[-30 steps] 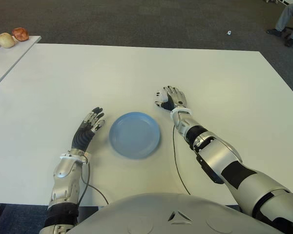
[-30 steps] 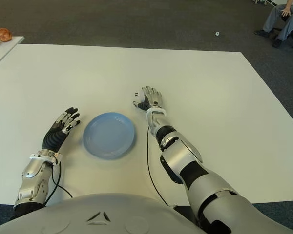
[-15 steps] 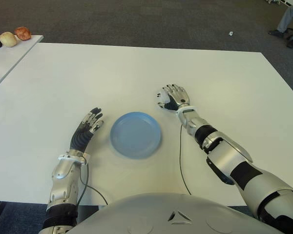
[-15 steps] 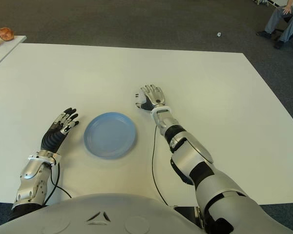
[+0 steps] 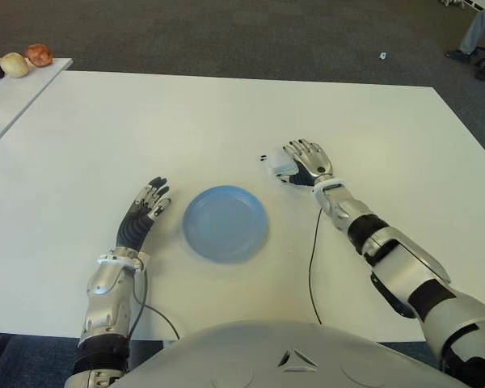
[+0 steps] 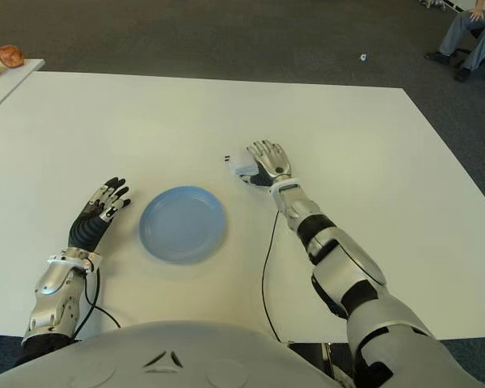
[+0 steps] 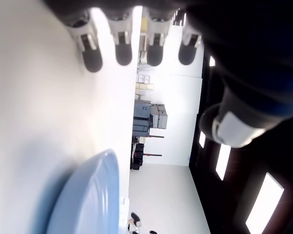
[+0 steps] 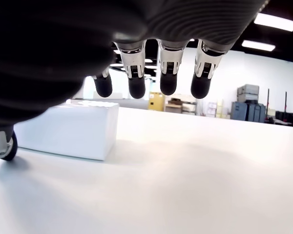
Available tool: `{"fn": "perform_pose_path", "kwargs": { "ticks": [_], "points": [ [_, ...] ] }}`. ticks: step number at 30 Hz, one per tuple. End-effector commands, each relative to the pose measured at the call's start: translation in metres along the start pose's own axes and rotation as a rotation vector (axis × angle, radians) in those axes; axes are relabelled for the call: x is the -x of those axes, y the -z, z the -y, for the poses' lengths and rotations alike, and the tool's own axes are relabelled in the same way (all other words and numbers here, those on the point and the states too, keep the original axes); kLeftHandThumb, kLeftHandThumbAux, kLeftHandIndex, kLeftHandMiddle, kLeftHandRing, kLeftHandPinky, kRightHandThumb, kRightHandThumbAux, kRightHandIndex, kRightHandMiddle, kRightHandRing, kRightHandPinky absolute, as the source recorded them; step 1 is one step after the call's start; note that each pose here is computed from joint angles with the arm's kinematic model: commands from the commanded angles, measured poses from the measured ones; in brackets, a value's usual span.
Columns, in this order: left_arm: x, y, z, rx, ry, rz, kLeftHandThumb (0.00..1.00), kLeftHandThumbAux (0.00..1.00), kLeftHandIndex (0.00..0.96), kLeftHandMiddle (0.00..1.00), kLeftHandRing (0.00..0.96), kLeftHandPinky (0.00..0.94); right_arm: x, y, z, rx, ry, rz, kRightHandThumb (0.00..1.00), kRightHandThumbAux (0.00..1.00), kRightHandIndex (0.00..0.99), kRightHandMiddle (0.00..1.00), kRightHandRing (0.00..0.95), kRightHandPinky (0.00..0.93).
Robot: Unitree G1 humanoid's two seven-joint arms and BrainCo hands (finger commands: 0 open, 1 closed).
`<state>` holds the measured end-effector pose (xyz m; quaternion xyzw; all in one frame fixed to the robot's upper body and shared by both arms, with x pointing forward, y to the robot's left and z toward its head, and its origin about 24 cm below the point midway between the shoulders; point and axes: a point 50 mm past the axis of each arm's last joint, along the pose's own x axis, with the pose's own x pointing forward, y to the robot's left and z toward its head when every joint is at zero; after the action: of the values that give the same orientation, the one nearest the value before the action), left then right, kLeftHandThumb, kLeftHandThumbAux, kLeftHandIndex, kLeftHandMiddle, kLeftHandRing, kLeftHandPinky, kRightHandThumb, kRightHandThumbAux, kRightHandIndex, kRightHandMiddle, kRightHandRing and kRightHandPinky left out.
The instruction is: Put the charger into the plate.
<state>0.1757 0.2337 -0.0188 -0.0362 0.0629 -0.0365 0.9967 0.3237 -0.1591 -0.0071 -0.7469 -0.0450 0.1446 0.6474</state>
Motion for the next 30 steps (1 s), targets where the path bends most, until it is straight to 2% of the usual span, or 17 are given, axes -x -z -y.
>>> {"fn": "perform_pose_path", "kwargs": {
  "ticks": [1, 18, 30],
  "points": [
    [0.001, 0.007, -0.002, 0.007, 0.009, -0.037, 0.000, 0.581, 0.014, 0.034, 0.021, 0.030, 0.038, 0.020, -0.036, 0.072, -0.179, -0.040, 0.020, 0.493, 0.000, 0.070, 0.000, 0.000],
    [-0.003, 0.006, -0.007, -0.006, 0.020, -0.023, 0.000, 0.558, 0.008, 0.025, 0.008, 0.020, 0.072, 0.024, -0.024, 0.024, -0.162, -0.032, 0.022, 0.494, 0.000, 0.070, 0.000, 0.000],
    [-0.005, 0.007, -0.009, -0.014, 0.022, -0.038, 0.000, 0.552, 0.006, 0.026, 0.008, 0.016, 0.080, 0.025, -0.019, -0.109, -0.142, -0.062, 0.036, 0.498, 0.000, 0.068, 0.000, 0.000]
  ]
}}
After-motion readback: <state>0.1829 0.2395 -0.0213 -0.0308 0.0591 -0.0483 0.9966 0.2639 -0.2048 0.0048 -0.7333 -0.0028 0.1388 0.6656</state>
